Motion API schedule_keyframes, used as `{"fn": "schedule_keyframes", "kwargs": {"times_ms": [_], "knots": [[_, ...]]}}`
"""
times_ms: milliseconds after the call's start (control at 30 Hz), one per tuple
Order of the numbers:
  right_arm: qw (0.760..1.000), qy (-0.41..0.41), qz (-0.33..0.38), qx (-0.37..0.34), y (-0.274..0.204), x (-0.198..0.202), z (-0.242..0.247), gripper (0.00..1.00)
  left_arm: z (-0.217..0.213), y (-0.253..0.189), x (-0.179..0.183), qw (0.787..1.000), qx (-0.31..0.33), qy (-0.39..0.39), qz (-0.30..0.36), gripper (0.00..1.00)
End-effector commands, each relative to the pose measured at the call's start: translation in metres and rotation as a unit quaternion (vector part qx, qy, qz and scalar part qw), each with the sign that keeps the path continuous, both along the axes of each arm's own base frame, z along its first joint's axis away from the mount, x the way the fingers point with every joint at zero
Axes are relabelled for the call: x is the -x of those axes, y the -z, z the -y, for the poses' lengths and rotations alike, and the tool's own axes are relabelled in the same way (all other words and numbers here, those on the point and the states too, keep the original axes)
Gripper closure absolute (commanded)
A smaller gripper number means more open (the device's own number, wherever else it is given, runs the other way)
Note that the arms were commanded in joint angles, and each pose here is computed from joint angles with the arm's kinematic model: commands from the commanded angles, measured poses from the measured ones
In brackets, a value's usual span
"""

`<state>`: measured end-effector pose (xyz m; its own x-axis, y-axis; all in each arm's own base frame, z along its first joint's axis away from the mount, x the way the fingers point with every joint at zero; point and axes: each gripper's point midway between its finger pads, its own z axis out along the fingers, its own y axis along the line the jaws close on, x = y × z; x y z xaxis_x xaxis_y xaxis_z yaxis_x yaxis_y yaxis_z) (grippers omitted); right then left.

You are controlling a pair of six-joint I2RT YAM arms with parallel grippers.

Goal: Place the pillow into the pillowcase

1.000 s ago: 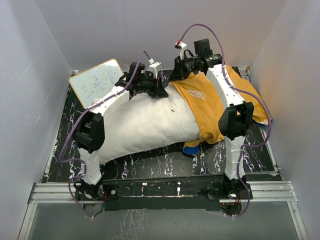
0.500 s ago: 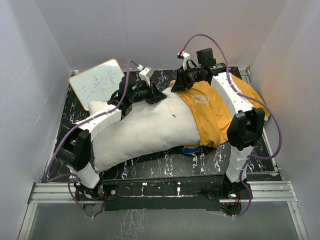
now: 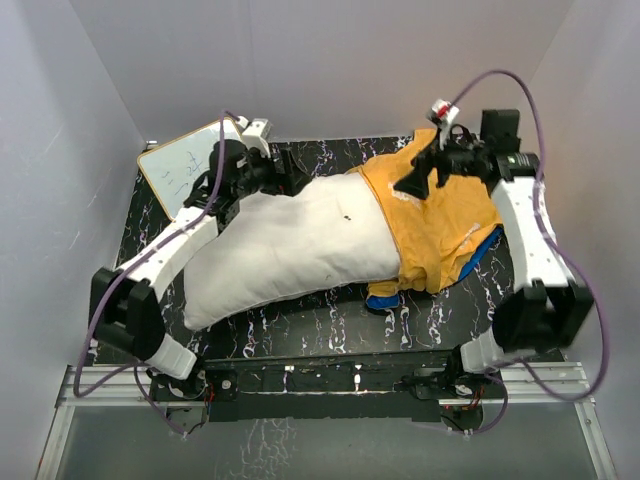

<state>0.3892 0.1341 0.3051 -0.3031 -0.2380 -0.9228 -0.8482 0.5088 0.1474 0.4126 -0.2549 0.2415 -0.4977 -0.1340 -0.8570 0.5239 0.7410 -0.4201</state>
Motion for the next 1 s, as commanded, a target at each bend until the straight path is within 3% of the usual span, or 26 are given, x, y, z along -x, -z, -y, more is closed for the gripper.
{"fn": "schedule_keyframes", "kwargs": {"times_ms": [0,100,233,300,400,533,700,833,967], "knots": [[0.991,-0.028,0.133,0.015,-0.016,0.051,0.004,0.01,-0.004,-0.062,0.047,0.994,-0.022,0.072,0.081,0.13],[0.991,-0.016,0.126,0.03,0.001,0.086,0.008,0.01,0.02,-0.062,0.094,0.976,-0.076,0.139,0.15,0.13],[0.997,-0.01,0.058,0.056,0.032,0.121,0.014,0.0,0.062,-0.017,0.159,0.924,-0.189,0.258,0.209,0.12],[0.997,0.021,0.014,0.072,0.049,0.128,0.023,0.11,0.073,0.013,0.181,0.894,-0.249,0.298,0.222,0.12],[0.994,0.066,-0.02,0.089,0.066,0.131,0.033,0.2,0.08,0.042,0.191,0.855,-0.326,0.312,0.255,0.1],[0.992,0.095,-0.055,0.069,0.081,0.13,0.029,0.29,0.079,0.063,0.176,0.816,-0.409,0.291,0.286,0.09],[0.984,0.128,-0.094,0.077,0.106,0.122,0.019,0.3,0.082,0.076,0.154,0.794,-0.451,0.261,0.312,0.08],[0.979,0.146,-0.109,0.095,0.124,0.112,0.016,0.32,0.083,0.094,0.145,0.793,-0.47,0.248,0.298,0.1],[0.971,0.175,-0.115,0.118,0.136,0.097,0.024,0.44,0.081,0.112,0.137,0.794,-0.49,0.23,0.277,0.22]]}}
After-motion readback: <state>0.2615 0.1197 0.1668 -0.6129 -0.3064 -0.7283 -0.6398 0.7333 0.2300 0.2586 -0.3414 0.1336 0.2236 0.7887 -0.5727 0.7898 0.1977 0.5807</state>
